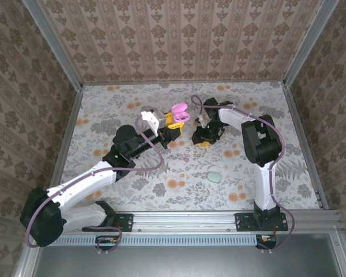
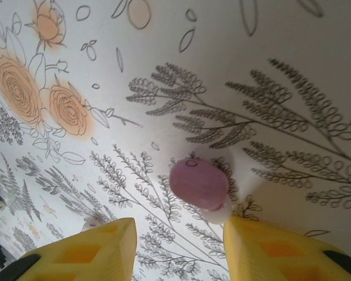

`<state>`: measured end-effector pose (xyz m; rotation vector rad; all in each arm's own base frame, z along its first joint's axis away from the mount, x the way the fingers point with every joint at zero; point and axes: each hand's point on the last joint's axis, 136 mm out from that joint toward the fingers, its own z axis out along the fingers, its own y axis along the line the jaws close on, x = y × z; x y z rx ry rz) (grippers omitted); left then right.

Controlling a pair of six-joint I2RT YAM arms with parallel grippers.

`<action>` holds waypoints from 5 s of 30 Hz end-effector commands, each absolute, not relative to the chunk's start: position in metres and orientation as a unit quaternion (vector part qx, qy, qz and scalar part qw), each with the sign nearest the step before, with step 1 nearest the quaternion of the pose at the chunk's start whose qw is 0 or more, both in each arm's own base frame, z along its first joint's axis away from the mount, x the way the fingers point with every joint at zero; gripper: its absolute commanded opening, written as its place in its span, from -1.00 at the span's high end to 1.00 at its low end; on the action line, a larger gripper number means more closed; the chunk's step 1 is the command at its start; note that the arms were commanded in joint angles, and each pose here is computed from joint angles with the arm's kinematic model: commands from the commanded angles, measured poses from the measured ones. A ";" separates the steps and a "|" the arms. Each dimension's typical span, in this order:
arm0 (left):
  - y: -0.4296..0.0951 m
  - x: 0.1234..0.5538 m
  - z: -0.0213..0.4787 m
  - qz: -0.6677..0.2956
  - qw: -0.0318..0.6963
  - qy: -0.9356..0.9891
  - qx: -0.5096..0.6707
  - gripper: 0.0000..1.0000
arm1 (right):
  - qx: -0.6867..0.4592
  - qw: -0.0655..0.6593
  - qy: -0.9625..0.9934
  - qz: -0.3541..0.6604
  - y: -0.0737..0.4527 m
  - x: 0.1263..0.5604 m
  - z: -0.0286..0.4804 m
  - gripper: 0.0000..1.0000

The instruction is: Insert the wireless bluetooth earbuds into the charging case

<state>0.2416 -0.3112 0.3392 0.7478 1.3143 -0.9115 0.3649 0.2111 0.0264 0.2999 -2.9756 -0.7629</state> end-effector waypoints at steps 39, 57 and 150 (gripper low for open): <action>-0.310 0.239 0.359 -0.401 0.651 0.559 0.320 0.32 | 0.134 0.004 -0.951 -0.278 0.209 0.396 0.039 0.33; -0.310 0.239 0.359 -0.403 0.650 0.560 0.319 0.32 | 0.137 0.039 -0.950 -0.279 0.216 0.386 0.022 0.36; -0.311 0.243 0.357 -0.402 0.648 0.565 0.314 0.32 | 0.071 0.042 -0.944 -0.321 0.260 0.350 0.051 0.21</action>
